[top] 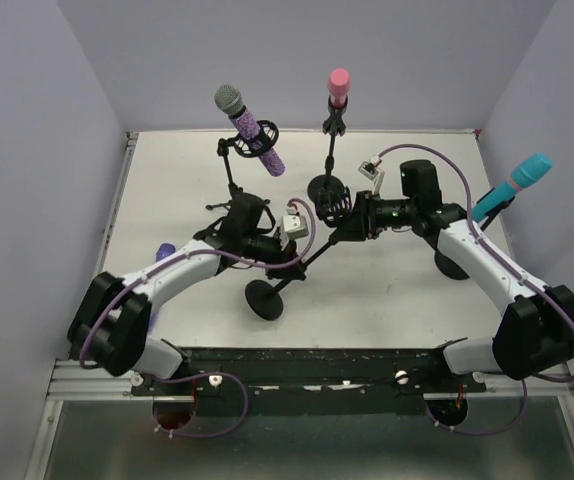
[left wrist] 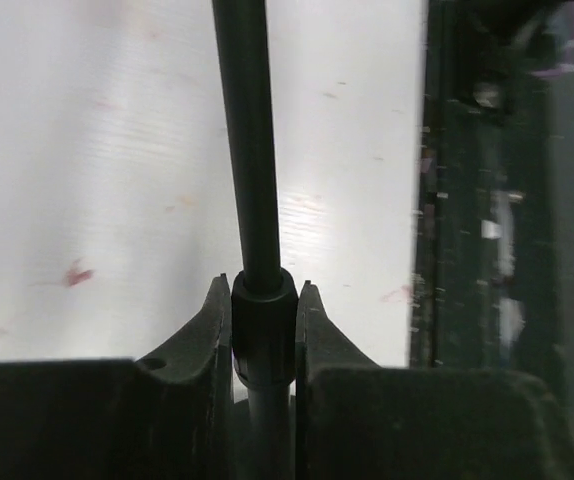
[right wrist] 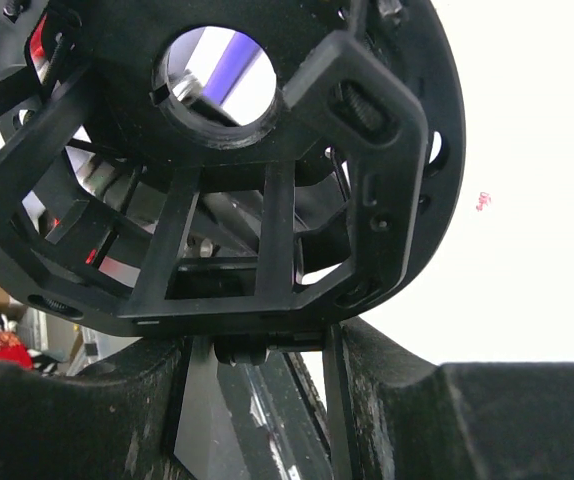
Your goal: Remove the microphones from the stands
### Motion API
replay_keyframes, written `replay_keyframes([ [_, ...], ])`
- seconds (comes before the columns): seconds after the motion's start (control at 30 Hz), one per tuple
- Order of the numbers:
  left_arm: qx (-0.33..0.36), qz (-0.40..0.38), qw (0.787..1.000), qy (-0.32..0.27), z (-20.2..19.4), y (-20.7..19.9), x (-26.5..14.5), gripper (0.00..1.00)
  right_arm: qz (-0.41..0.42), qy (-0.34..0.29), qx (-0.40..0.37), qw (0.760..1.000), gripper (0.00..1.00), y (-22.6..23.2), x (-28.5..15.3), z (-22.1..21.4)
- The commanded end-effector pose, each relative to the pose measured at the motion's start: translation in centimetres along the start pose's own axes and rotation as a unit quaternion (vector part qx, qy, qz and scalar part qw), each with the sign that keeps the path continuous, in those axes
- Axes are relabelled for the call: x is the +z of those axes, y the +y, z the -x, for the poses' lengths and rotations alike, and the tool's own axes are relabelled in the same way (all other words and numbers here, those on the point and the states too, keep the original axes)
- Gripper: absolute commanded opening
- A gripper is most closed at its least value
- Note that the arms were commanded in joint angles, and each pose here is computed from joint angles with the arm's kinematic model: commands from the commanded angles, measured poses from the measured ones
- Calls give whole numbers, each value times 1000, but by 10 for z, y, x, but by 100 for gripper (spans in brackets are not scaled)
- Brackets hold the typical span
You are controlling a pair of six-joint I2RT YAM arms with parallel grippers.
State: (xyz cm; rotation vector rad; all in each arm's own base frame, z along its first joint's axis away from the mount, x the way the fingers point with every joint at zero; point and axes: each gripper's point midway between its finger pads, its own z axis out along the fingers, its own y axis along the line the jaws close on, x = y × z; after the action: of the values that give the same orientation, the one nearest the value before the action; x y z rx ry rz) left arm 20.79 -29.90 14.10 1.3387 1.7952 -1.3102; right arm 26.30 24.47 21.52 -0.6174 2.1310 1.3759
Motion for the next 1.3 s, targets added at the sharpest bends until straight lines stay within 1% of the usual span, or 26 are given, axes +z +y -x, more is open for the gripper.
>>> replay_keyframes([
  [0.0,246,276,924,-94,72,22,-35,0,-102,-9,75,992,1,-33,1,9],
  [0.03,293,356,879,-121,89,28,-49,0,-101,-10,89,991,1,-35,1,11],
  [0.07,319,430,835,-127,93,38,-64,0,-100,-9,110,989,1,-38,2,12],
  [0.1,341,462,806,-145,103,39,-71,0,-94,-4,131,987,1,-38,5,10],
  [0.13,331,483,797,-147,104,45,-75,0,-86,-2,156,984,1,-37,7,9],
  [0.17,304,501,798,-139,101,54,-75,0,-70,-2,168,983,1,-33,10,10],
  [0.23,252,512,812,-122,96,66,-68,0,-54,0,174,983,1,-32,13,10],
  [0.3,204,506,831,-110,84,73,-57,0,-59,7,179,982,1,-37,15,5],
  [0.33,193,494,841,-105,78,72,-52,0,-59,10,178,982,1,-38,15,5],
  [0.4,195,445,870,-86,66,61,-37,0,-53,11,170,984,1,-37,16,5],
  [0.43,200,421,882,-74,61,55,-31,6,-50,11,159,986,1,-37,16,5],
  [0.47,202,392,895,-62,55,47,-25,22,-49,9,148,988,1,-37,16,7],
  [0.5,201,369,906,-57,52,41,-23,42,-46,6,128,991,1,-35,15,11],
  [0.53,197,345,916,-56,51,33,-22,60,-46,2,107,993,1,-34,13,16],
  [0.57,190,323,925,-55,50,27,-23,70,-53,-4,79,995,1,-32,10,25],
  [0.63,183,282,940,-64,53,13,-27,80,-74,-18,24,997,1,-28,1,43],
  [0.67,184,264,944,-68,56,6,-30,82,-85,-25,-6,996,1,-25,-4,54],
  [0.77,184,216,957,-68,57,-11,-37,83,-100,-18,-65,993,1,-14,-17,71],
  [0.93,196,193,958,-76,68,-26,-56,82,-108,-10,-148,983,1,5,-35,84],
  [1.0,206,199,955,-83,78,-29,-65,82,-116,-3,-172,978,1,6,-38,82],
  [1.07,217,212,948,-99,93,-31,-76,82,-136,24,-207,969,1,1,-35,73],
  [1.17,233,234,936,-124,116,-34,-92,82,-156,80,-297,939,1,0,-22,51],
  [1.27,240,248,928,-143,136,-37,-104,82,-158,102,-346,919,1,0,-12,36],
])
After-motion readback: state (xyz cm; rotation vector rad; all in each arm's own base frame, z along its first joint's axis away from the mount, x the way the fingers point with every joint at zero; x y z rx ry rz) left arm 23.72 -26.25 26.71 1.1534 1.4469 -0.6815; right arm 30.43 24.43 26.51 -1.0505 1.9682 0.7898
